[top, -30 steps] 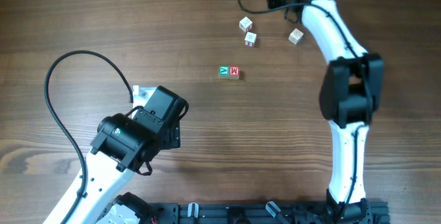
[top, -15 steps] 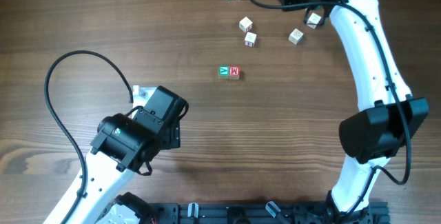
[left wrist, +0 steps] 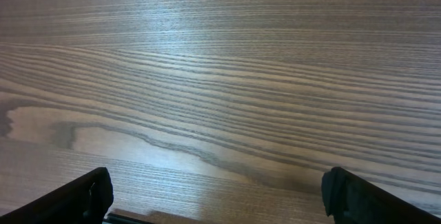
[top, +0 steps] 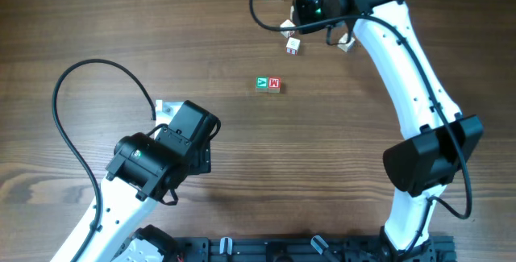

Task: Form a circle

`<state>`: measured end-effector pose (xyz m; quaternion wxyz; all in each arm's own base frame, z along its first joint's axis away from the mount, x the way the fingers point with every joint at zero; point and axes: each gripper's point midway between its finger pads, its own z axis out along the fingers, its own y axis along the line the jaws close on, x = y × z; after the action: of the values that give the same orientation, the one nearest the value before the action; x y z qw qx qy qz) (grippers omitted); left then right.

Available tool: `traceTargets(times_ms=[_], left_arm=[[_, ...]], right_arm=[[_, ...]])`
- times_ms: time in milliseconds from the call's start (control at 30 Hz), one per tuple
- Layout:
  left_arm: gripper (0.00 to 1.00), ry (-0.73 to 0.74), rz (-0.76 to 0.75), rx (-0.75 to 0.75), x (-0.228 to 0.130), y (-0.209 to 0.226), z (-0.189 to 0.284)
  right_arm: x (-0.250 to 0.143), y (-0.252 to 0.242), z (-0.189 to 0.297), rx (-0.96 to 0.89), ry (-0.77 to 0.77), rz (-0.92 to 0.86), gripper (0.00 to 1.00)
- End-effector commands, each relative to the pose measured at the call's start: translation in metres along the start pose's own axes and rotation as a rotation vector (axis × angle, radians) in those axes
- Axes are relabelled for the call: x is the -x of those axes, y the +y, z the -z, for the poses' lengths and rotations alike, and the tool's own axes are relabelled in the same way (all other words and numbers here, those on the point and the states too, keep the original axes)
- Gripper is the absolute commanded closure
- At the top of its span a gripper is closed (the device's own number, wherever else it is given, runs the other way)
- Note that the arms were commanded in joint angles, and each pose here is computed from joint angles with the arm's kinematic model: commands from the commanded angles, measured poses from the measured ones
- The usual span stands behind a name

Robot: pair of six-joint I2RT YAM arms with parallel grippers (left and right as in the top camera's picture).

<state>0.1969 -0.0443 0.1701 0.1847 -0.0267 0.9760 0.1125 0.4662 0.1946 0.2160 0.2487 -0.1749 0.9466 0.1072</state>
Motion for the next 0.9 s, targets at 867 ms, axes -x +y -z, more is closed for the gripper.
traceTargets(times_ms=[867], left_arm=[[0.0,0.001,0.021,-0.008,-0.0008,0.0003,0.0005]], right_arm=[[0.0037,0.0038,0.0127,-0.006,-0.021,-0.023,0.9]])
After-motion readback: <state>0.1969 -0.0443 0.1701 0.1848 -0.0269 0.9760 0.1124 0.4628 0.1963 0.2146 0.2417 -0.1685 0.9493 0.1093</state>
